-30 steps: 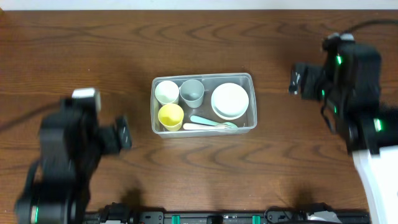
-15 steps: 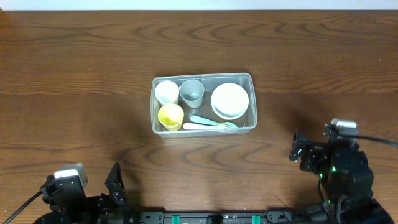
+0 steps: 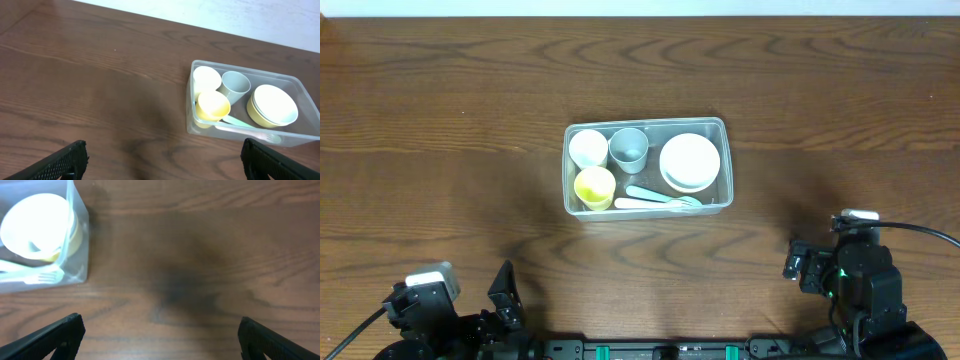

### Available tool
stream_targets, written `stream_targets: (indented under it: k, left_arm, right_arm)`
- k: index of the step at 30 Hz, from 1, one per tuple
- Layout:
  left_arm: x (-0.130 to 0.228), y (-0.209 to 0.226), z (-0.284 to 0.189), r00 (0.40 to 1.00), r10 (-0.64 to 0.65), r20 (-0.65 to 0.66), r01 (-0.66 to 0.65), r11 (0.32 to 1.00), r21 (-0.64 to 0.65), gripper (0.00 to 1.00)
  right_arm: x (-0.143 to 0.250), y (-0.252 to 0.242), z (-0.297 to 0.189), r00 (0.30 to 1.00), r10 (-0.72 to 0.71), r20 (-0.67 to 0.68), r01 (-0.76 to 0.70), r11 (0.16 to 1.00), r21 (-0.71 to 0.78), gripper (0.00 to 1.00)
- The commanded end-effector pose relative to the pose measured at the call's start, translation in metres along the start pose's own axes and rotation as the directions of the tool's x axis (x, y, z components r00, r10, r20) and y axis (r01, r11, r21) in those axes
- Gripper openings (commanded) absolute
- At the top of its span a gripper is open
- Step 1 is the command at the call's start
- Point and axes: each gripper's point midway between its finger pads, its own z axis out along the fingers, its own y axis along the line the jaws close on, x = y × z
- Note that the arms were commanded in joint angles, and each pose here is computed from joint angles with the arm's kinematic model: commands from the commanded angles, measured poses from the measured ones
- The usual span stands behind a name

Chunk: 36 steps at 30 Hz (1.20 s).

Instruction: Pack container

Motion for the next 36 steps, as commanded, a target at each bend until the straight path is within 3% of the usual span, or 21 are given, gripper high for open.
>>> stream_targets:
  k: [1,7,11,17,24,29,36]
  left_arm:
    - [0.002,0.0,0.001,1.0,-0.004,-0.007,0.004,1.0,-0.002,0.98]
    - [0.002,0.0,0.001,1.0,-0.004,-0.007,0.004,1.0,-0.002,0.98]
    - [0.002,0.0,0.001,1.0,-0.004,-0.007,0.004,1.0,-0.002,0.98]
    - [0.002,0.0,0.001,1.0,-0.004,-0.007,0.004,1.0,-0.001,0.98]
    - [0.002,0.0,0.001,1.0,-0.004,-0.007,0.004,1.0,-0.002,0.98]
    - [0.002,0.0,0.001,1.0,-0.004,-0.007,0.004,1.0,-0.002,0.98]
    - [0.002,0.0,0.001,1.0,-0.004,-0.007,0.004,1.0,-0.001,0.98]
  right_arm:
    - [0.003,-0.002,0.0,1.0,0.005,-0.005,-0.005,1.0,0.01,0.99]
    - [0.001,-0.005,-0.006,0.999,0.031,0.034,-0.031,1.0,-0.002,0.99]
    - [-0.009,0.005,-0.008,0.983,-0.011,0.184,0.029,0.995,-0.096,0.99]
    - [-0.036,0.019,0.0,0.873,-0.066,0.483,0.156,0.976,-0.149,0.99]
    - [-0.061,0.019,0.007,0.752,-0.078,0.654,0.189,0.977,-0.101,0.99]
    - [-0.064,0.011,0.02,0.702,-0.088,0.707,0.176,0.983,-0.052,0.99]
    - [-0.036,0.007,0.055,0.762,-0.09,0.642,0.163,0.985,-0.056,0.99]
